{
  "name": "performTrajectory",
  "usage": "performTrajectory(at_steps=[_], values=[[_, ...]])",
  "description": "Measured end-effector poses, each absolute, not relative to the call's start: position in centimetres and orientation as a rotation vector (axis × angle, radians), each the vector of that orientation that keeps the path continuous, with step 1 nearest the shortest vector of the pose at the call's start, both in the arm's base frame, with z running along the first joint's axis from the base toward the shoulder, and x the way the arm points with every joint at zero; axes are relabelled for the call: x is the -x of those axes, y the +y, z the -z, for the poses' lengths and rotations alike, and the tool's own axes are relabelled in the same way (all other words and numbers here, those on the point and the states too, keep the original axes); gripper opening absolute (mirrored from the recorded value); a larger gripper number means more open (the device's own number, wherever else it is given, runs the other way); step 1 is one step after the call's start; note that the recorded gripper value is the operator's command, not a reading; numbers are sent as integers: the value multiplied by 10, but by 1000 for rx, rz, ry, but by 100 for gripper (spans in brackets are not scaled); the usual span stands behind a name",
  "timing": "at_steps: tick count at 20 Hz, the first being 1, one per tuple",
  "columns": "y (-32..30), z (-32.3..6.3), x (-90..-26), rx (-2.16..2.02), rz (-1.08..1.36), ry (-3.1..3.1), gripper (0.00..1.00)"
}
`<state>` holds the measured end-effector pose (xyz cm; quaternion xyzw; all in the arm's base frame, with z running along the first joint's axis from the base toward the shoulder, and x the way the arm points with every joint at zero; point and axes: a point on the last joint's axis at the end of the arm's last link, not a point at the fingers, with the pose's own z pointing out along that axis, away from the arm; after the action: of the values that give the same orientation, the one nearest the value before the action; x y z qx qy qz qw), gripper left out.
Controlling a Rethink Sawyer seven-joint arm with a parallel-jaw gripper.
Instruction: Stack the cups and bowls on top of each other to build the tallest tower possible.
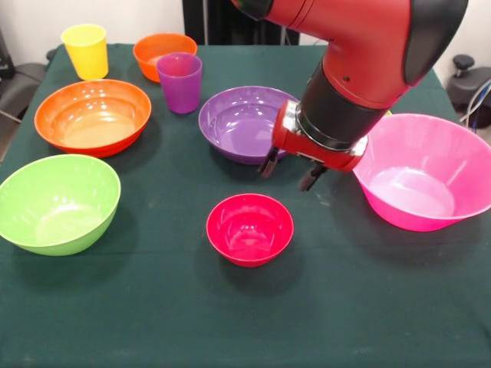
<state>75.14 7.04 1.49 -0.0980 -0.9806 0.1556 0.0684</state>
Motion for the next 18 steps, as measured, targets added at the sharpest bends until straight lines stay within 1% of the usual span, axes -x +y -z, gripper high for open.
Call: performTrajectory(at_steps=[18], values=[[70, -30, -741, 319, -444, -2939, 100]])
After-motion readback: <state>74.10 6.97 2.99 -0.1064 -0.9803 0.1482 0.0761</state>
